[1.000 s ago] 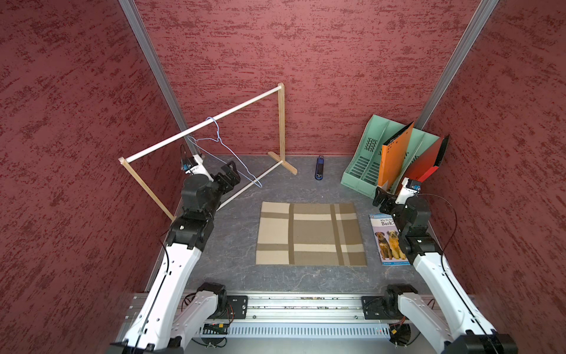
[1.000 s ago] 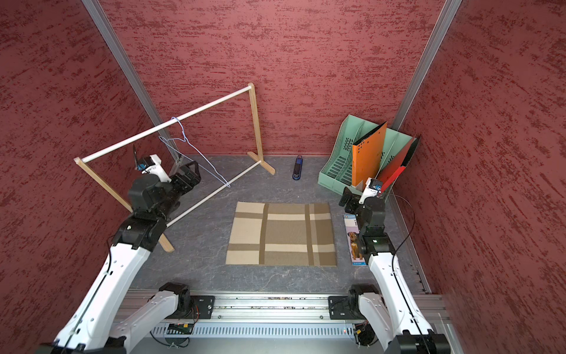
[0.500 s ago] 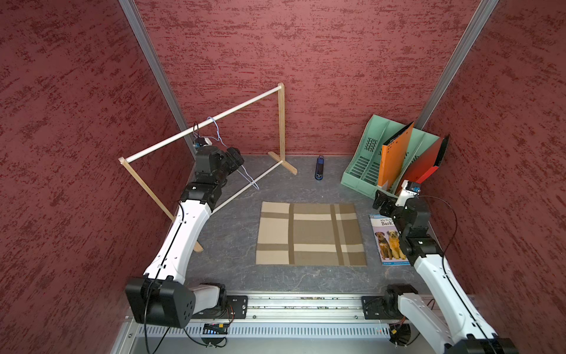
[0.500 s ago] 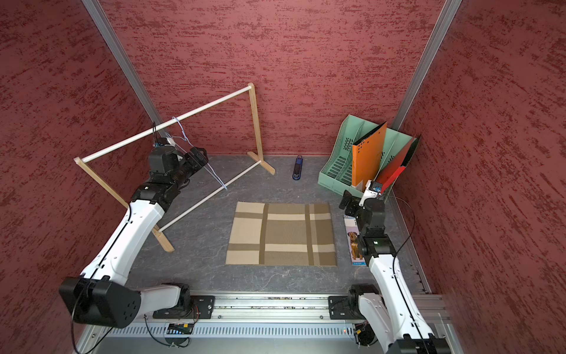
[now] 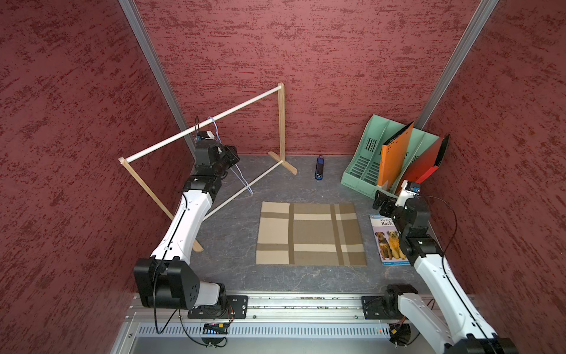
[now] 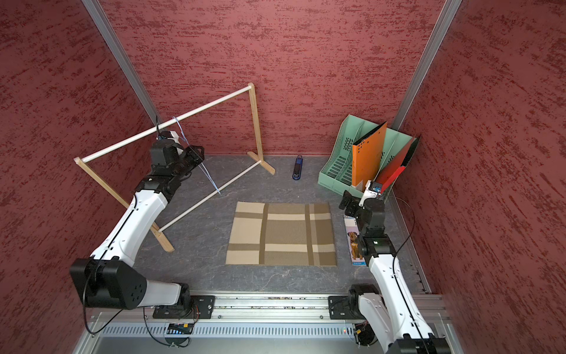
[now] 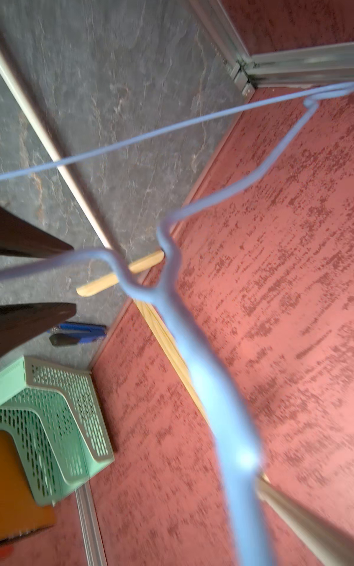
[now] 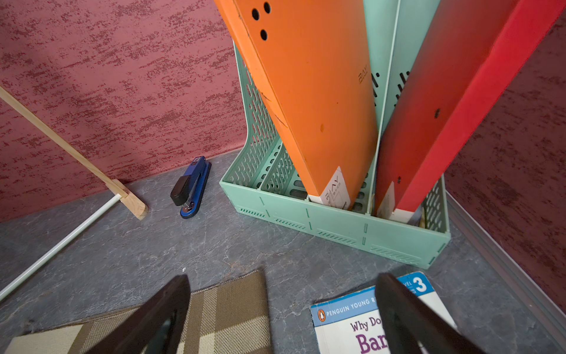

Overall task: Hang the scarf on the hanger
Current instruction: Pick up the hanger from the clothesline.

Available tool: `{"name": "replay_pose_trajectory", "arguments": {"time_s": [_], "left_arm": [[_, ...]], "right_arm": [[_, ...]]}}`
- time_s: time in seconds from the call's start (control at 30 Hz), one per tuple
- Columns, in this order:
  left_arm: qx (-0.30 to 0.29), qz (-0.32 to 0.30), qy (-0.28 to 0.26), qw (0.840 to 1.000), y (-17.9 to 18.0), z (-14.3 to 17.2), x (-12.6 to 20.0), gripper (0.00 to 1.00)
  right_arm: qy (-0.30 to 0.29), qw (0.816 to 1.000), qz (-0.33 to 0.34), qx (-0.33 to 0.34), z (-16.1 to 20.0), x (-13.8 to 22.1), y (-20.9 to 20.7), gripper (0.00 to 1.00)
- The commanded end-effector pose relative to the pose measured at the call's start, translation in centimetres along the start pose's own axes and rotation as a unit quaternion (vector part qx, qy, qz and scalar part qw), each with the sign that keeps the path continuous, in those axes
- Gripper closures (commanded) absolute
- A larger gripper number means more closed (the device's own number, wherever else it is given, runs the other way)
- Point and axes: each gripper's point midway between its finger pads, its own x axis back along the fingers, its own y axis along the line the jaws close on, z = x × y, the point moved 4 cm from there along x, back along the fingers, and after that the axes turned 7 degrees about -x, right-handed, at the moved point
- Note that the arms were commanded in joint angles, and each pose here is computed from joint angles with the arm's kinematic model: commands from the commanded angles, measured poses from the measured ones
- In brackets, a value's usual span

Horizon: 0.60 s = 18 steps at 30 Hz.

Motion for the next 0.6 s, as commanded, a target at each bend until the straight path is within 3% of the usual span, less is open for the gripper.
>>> {"name": "replay_pose_trajectory", "arguments": {"time_s": [0.0, 0.13, 0.57], "left_arm": [[-0.017, 0.031, -0.019, 0.999, -1.5, -1.4, 0.7, 0.86], [-0.020, 0.039, -0.024, 0.999, -2.1, -1.9, 1.1, 1.00], [-0.076, 0.077, -0.035, 0.994, -5.4, -1.9, 2.9, 1.00]], "right_arm": [[0.002, 1.000, 0.001, -0.003, 0.4, -0.2, -0.1, 0.01], [0.003, 1.000, 0.000, -0.006, 0.6, -0.3, -0.1, 0.01], [0.009, 1.000, 0.001, -0.005, 0.9, -0.4, -0.2, 0.01]]}}
